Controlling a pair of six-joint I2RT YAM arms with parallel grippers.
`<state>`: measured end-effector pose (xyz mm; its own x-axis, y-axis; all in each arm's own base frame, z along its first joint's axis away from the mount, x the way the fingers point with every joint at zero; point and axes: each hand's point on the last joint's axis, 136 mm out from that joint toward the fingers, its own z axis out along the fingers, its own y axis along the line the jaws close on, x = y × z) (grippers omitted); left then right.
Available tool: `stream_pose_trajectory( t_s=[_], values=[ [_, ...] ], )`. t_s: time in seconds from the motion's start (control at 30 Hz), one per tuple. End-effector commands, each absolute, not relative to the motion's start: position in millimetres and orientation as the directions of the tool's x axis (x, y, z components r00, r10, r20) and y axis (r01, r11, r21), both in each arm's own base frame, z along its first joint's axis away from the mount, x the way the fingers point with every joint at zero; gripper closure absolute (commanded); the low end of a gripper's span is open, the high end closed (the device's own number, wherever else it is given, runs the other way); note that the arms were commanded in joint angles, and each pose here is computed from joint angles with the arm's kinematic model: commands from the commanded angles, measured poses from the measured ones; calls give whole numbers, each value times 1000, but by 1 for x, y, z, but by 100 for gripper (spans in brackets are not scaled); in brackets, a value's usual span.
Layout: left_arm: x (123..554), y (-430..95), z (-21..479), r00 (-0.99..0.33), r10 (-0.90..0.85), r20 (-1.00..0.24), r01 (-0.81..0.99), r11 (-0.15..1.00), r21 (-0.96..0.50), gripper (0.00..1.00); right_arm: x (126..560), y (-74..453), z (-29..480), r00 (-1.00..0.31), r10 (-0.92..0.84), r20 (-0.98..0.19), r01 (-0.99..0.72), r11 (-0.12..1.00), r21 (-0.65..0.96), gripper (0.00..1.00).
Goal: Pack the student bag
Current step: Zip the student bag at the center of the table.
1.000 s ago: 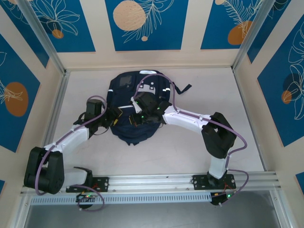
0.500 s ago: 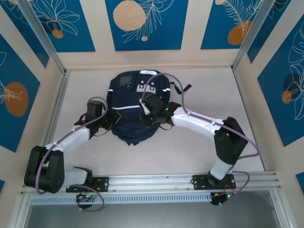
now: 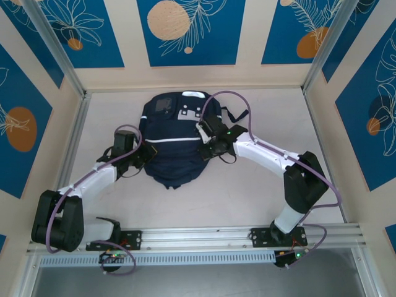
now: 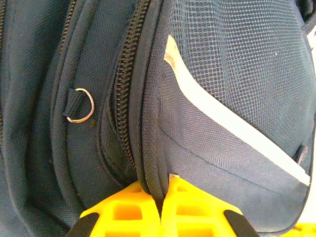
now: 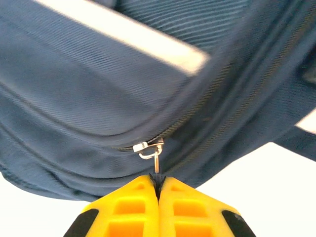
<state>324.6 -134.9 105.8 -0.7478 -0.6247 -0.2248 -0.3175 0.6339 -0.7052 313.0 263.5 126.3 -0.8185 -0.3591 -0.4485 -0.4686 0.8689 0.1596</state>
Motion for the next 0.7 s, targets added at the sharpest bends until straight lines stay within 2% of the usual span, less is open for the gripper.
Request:
stream_pose_trajectory(
  t_s=[0.0, 0.37, 0.67],
  values=[
    [313, -117, 86, -768, -586, -257, -351, 722, -597, 100, 336, 243, 138, -811, -365, -458, -461, 879, 117, 100],
    [304, -117, 78, -829, -493, -266, -297, 789, -537, 100, 372, 241, 143, -814, -342, -471, -456, 877, 152, 100],
    [304, -127, 80, -872, -414, -261, -221, 810, -544, 100, 394, 234, 142, -866, -209, -454, -303, 942, 146, 98]
  ],
)
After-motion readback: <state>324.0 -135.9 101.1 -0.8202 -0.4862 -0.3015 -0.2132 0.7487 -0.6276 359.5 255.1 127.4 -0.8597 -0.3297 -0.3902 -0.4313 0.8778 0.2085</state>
